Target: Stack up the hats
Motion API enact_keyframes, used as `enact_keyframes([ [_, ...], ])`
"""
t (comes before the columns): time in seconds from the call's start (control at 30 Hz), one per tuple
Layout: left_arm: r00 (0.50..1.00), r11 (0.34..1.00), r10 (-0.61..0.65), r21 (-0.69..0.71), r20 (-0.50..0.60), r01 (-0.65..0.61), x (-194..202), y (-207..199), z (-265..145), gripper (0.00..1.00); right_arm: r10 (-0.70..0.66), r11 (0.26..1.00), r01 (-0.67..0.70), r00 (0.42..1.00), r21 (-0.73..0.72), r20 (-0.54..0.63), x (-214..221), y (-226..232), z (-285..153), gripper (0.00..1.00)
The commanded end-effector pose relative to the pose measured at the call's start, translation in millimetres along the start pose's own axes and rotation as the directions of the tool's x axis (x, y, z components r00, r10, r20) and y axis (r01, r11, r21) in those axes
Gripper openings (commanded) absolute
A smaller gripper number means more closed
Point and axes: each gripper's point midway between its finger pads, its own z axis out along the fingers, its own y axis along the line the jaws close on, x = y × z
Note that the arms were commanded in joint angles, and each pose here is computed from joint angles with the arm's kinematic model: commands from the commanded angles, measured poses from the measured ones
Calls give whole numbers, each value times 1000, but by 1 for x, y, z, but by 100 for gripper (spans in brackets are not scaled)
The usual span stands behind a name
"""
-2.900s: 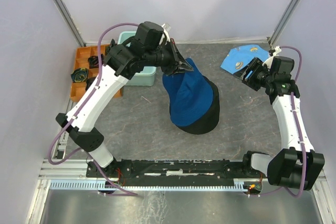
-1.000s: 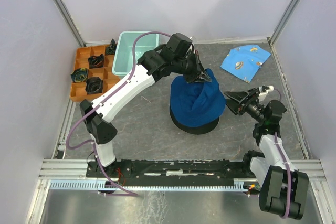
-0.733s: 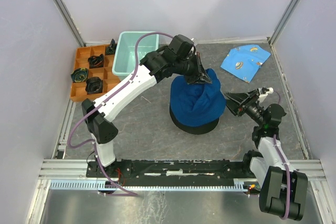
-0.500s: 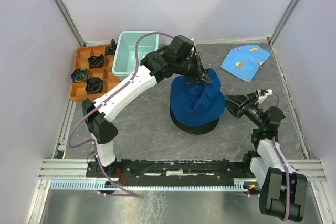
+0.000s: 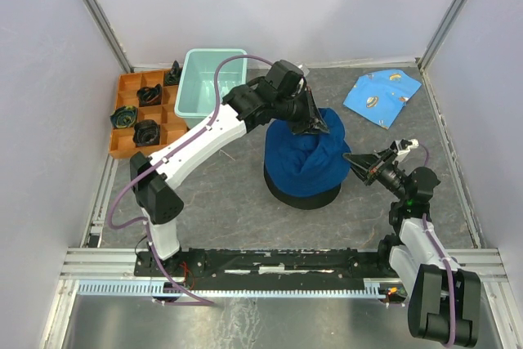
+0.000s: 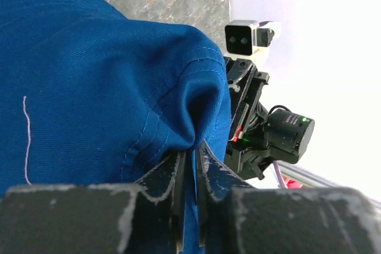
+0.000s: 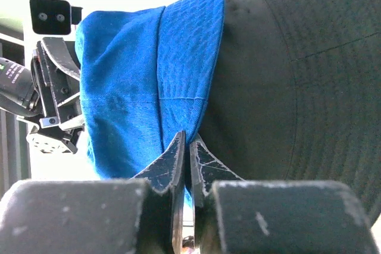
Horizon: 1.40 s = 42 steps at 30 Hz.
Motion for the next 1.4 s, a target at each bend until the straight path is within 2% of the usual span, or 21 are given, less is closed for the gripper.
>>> enact_keyframes([
  [0.0, 994, 996, 62, 63, 96, -68, -14, -21, -23, 25, -77, 997, 77, 997, -5, -5, -1, 6, 3, 8],
  [0.1, 986, 997, 53, 41, 160, -60, -27, -14, -42, 49, -88, 996, 88, 996, 14, -9, -4, 4, 5, 0],
  [0.17, 978, 999, 34, 26, 204, -40, -39, -3, -58, 53, -95, 995, 95, 995, 21, -13, -4, 4, 6, 0],
  [0.27, 964, 1000, -2, 20, 267, -3, -56, 16, -86, 68, -99, 995, 99, 995, 24, -15, -6, 5, 7, 0],
  [0.47, 924, 997, -75, 13, 374, 75, -70, 72, -143, 71, -96, 995, 97, 995, 28, -16, -7, 6, 9, 0],
  [0.53, 914, 994, -108, 9, 391, 113, -68, 97, -153, 68, -92, 995, 92, 996, 29, -13, -9, 6, 10, 0],
  [0.67, 918, 981, -192, 64, 347, 181, -51, 133, -139, 54, -92, 995, 92, 996, 31, -9, -11, 7, 12, 0],
  [0.7, 919, 980, -200, 61, 341, 190, -48, 139, -135, 53, -91, 995, 91, 996, 31, -8, -12, 8, 12, 0],
  [0.83, 931, 980, -197, 32, 306, 197, -38, 160, -119, 56, -89, 996, 89, 996, 25, -6, -14, 11, 13, 0],
  [1.07, 949, 981, -167, 144, 266, 132, -43, 156, -94, 58, -86, 996, 86, 996, 23, -7, -14, 12, 14, 0],
  [1.37, 952, 961, -193, 243, 238, 134, -45, 161, -70, 60, -89, 996, 89, 996, 29, -7, -16, 13, 15, 0],
])
